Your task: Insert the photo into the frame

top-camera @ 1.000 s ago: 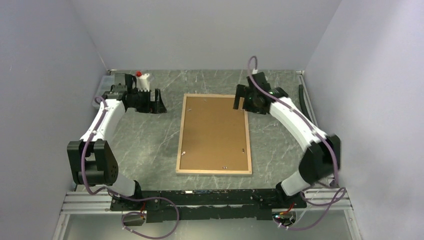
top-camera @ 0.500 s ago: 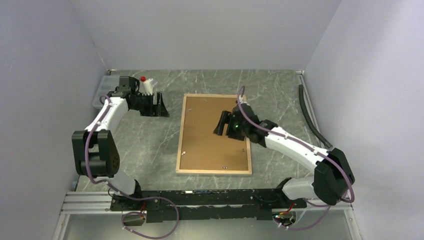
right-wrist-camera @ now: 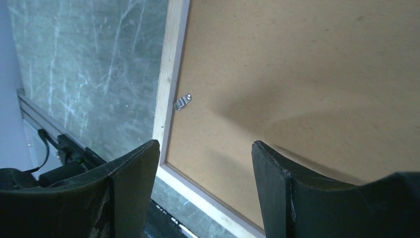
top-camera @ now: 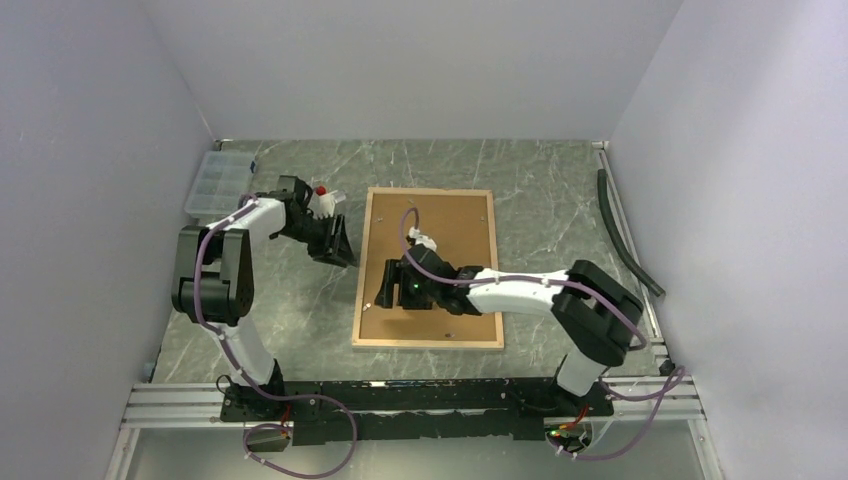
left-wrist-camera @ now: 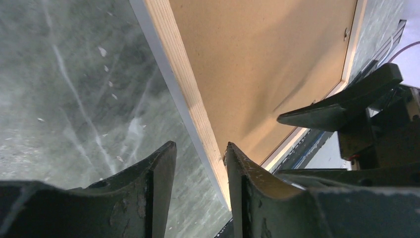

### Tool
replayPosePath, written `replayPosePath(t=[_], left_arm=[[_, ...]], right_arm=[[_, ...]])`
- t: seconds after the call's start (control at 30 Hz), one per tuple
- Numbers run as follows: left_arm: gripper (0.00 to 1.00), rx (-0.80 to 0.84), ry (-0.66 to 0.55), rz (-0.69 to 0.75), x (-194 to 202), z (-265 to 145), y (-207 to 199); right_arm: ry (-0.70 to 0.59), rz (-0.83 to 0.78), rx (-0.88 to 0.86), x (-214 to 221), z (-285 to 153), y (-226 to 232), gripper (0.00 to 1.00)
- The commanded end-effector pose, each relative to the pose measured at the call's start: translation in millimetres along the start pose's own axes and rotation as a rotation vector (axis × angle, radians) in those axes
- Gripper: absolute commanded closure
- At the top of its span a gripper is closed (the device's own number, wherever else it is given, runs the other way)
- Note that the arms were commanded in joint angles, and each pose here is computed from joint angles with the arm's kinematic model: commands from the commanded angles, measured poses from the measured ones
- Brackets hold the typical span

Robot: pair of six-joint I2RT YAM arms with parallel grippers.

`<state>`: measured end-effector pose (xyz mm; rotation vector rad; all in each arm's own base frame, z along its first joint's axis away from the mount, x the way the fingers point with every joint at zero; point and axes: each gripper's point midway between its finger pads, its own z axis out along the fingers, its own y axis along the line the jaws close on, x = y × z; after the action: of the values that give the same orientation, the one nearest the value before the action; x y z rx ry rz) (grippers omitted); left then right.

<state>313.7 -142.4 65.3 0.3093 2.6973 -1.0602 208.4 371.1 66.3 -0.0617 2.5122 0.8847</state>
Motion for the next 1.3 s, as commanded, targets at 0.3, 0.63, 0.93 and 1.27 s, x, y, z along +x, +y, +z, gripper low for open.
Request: replayPosePath(t=[0.3,0.63,0.93,1.27], left_arm=[[0.64,0.065,0.037,0.009,10,21,1],[0.68,0.060,0.050,0.002,15,30,9],[0.71,0.029,0.049,0.012,16,32,17],[0.74,0.003,0.036,0.022,14,32,21]], right_arm=[[-0.039,-0.119,-0.173,8,33,60,0.31],[-0.008,-0.124,-0.204,26,48,59,0.34],[0.004,-0.070,-0.198,36,50,53,0.37],[-0.012,-0.019,-0.162,41,51,47,0.37]])
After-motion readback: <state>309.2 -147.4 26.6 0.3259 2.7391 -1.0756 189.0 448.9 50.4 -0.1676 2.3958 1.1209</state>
